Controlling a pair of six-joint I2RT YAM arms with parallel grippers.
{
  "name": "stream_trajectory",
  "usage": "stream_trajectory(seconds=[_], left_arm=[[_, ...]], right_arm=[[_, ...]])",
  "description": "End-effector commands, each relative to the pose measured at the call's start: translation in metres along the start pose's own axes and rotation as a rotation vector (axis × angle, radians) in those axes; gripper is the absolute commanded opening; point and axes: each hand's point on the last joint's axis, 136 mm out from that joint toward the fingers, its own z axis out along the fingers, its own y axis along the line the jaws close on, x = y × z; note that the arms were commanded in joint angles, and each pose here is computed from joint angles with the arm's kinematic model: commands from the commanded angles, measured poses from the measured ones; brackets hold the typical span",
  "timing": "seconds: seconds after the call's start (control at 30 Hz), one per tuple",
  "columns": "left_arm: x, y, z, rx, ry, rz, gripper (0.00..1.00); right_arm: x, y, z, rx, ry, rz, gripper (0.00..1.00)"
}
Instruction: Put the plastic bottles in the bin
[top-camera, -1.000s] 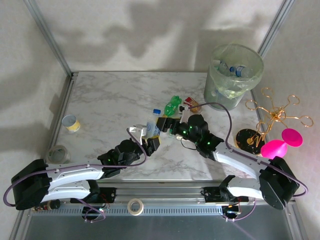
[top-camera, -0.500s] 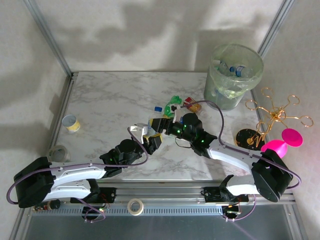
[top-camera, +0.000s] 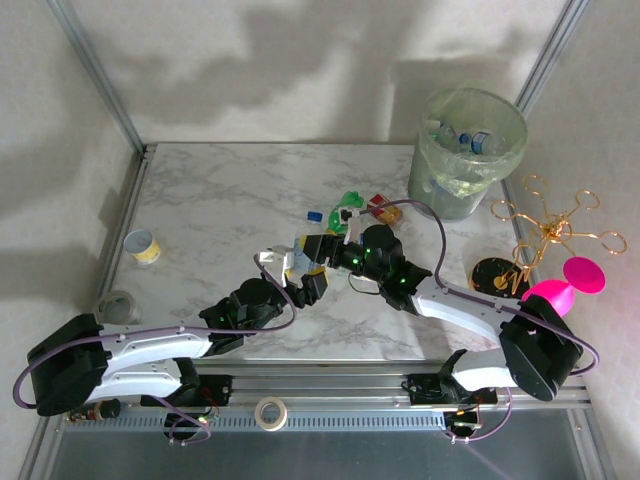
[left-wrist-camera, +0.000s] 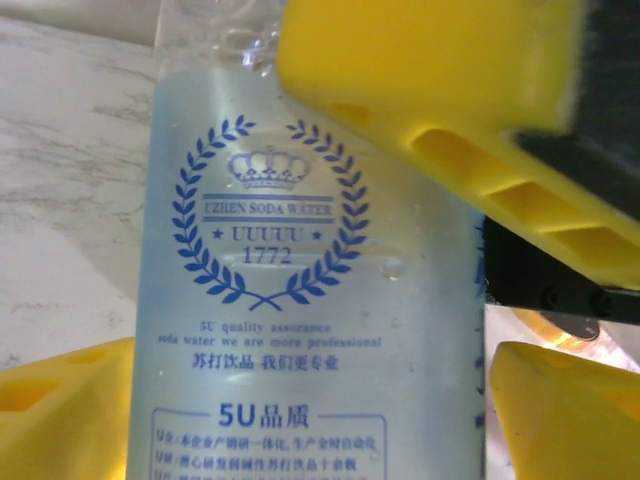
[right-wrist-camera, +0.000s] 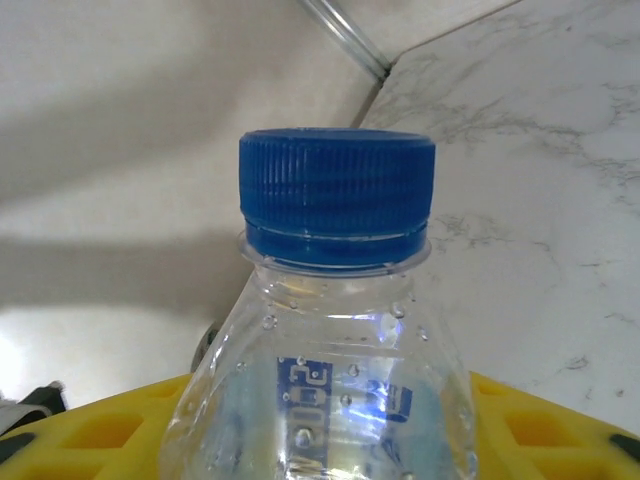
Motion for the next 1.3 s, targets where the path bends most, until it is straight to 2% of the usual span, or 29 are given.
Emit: stream_trajectory(seconds=[0.0,0.1,0.27,0.4,0.47,0.63,0.9,1.13,1.27], left_arm=[[-0.016,0.005,-0.008,-0.029,-0.063,-0.035,0.94],[-0.017,0.029,-0.016,-0.133,-0.091,-0.045,0.99],[-0.028,0.078,-0.035,-0.288,-0.18,-0.157,1.0],[-0.026,0.126,-0.044,-0.399,-0.21,-0.316,1.0],[-0.025,0.139,-0.046,-0.415,-0.224,-0.364,1.0],[-0.023,0.147,-0.047,-0.427,-0.22,-0.376,1.0],[-0.007,0.147,-0.046,-0.421,-0.134,-0.36,1.0],[0.003,0.15,-0.052,-0.423,-0.109,-0.365,1.0],[0.001,0.151,-0.056,-0.428,-0.122,-0.366,1.0]], right_arm=[[-0.016,0.0,-0.006,0.046,-0.065,-0.033,0.49],[-0.022,-0.006,-0.009,0.107,-0.066,-0.068,0.49],[-0.046,-0.023,-0.018,0.268,-0.09,-0.154,0.49],[-0.09,-0.032,-0.037,0.337,-0.169,-0.206,0.48],[-0.121,-0.04,-0.052,0.382,-0.229,-0.22,0.48],[-0.196,-0.058,-0.094,0.471,-0.389,-0.228,0.47],[-0.316,-0.073,-0.165,0.587,-0.66,-0.239,0.46],[-0.376,-0.112,-0.215,0.641,-0.873,-0.155,0.45],[-0.392,-0.133,-0.222,0.694,-0.914,-0.15,0.44]])
